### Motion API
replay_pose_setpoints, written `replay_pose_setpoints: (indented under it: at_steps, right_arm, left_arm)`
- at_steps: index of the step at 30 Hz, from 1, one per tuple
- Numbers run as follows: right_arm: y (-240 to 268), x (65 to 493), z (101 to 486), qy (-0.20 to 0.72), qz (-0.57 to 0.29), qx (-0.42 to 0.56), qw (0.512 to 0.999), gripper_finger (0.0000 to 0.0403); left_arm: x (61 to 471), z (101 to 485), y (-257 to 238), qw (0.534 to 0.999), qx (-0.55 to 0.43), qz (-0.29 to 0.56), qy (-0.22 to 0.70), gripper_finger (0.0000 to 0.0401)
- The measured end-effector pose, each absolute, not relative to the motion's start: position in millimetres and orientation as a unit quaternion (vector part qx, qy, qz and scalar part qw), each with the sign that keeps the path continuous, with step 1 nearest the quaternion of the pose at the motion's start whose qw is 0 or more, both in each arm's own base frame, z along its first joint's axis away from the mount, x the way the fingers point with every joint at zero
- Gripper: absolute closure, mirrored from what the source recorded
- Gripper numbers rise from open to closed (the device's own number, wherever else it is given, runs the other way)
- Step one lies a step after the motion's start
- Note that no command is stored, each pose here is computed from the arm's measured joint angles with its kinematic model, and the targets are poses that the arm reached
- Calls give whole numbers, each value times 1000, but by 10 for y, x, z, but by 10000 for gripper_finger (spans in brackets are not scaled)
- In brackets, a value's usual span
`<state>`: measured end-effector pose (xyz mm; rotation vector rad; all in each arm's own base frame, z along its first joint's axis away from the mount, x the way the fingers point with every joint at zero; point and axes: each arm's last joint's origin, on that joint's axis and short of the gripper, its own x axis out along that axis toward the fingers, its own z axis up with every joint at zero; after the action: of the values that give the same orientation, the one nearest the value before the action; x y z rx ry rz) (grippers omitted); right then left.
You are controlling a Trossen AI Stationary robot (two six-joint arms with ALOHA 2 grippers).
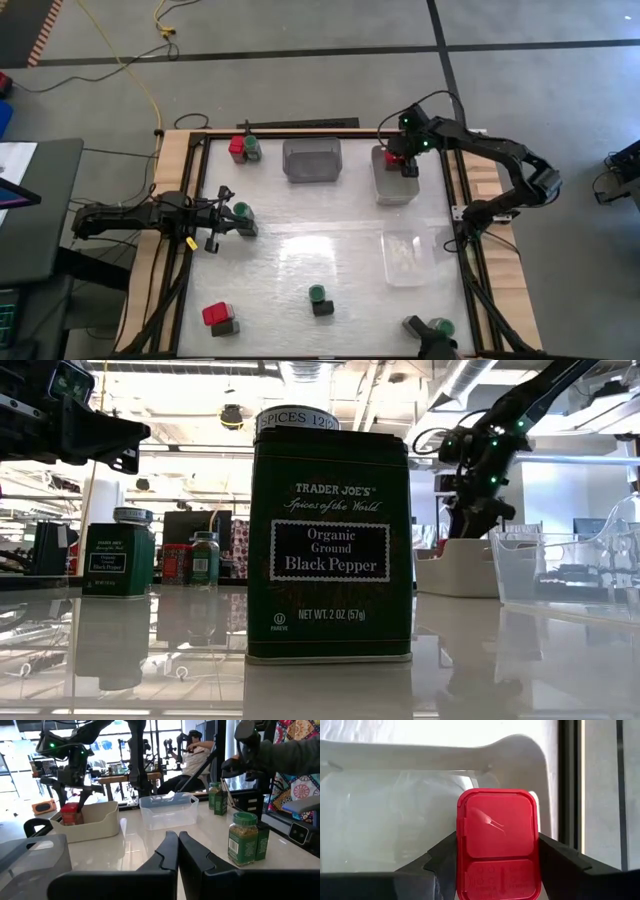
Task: Sort spices by type
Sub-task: Put the center red seasoning can into the gray bin
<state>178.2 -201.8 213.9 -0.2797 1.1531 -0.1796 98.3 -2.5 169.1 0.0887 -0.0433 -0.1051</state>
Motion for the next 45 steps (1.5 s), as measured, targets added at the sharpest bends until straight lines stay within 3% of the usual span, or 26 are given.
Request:
replay_pose_setpoints:
  at_steps: [45]
  right_arm:
    - [-2045, 1829, 2139, 529, -97, -135, 832, 142]
  left_arm:
    - [983, 1691, -25, 997, 44, -52, -22, 401]
